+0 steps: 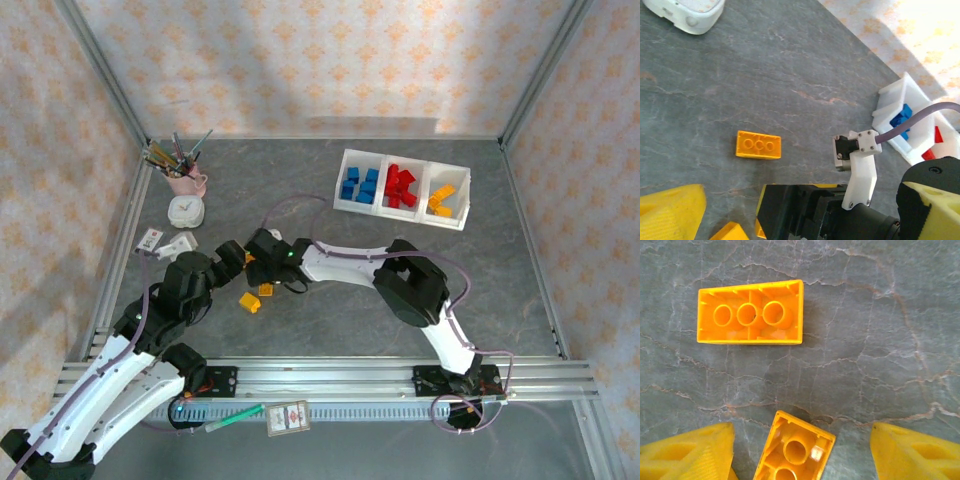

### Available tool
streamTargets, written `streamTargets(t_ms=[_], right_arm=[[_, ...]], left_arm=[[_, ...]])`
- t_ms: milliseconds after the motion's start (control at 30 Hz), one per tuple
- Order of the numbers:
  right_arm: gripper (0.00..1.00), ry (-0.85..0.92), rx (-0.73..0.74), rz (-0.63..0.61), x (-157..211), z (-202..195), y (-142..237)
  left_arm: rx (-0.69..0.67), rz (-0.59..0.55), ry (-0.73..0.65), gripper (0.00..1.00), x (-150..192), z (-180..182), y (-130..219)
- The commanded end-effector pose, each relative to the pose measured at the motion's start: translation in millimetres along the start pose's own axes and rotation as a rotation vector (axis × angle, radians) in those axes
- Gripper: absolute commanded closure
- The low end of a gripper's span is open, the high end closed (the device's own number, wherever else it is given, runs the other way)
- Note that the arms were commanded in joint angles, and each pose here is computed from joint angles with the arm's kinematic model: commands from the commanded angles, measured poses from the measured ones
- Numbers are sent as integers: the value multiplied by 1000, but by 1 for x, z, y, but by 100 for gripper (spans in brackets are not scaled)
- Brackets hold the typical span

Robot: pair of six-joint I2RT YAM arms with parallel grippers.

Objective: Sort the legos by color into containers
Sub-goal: Pick up the lego from the center of the table.

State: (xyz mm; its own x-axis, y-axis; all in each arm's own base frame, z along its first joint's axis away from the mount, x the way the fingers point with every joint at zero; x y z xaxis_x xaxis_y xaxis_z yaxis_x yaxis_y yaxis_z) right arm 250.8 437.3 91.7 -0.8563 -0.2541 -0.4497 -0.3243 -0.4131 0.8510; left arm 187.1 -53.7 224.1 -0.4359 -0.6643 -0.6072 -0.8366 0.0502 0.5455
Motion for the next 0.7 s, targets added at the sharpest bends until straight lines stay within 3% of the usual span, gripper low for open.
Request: streamTargets(t_ms=[0, 433, 667], right_arm=[[33, 0, 61, 19, 7, 2, -10], [52, 31, 183, 46, 24, -12, -21], [72, 15, 214, 23, 27, -23, -10]], left_arm=[[-8, -20, 14, 1, -4, 1, 2], [4, -14, 18, 1, -2, -2, -1], [16, -15, 21, 1, -3, -5, -2]])
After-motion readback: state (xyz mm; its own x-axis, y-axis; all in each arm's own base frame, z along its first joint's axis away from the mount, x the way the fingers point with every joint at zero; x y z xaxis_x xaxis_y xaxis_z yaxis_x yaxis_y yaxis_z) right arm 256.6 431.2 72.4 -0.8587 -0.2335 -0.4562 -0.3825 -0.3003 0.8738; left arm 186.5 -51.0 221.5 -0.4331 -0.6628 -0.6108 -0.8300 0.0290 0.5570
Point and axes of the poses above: each hand's point on the last joint's axis, 136 mm out from that joint toward the fingers, its own y axis back along the fingers, its own z axis along the line the jaws close on, x = y × z, the point moved 5 cm from there along y, back along the fingers, and after that the axes turned 2 degrees about y, right-handed, at the moved point
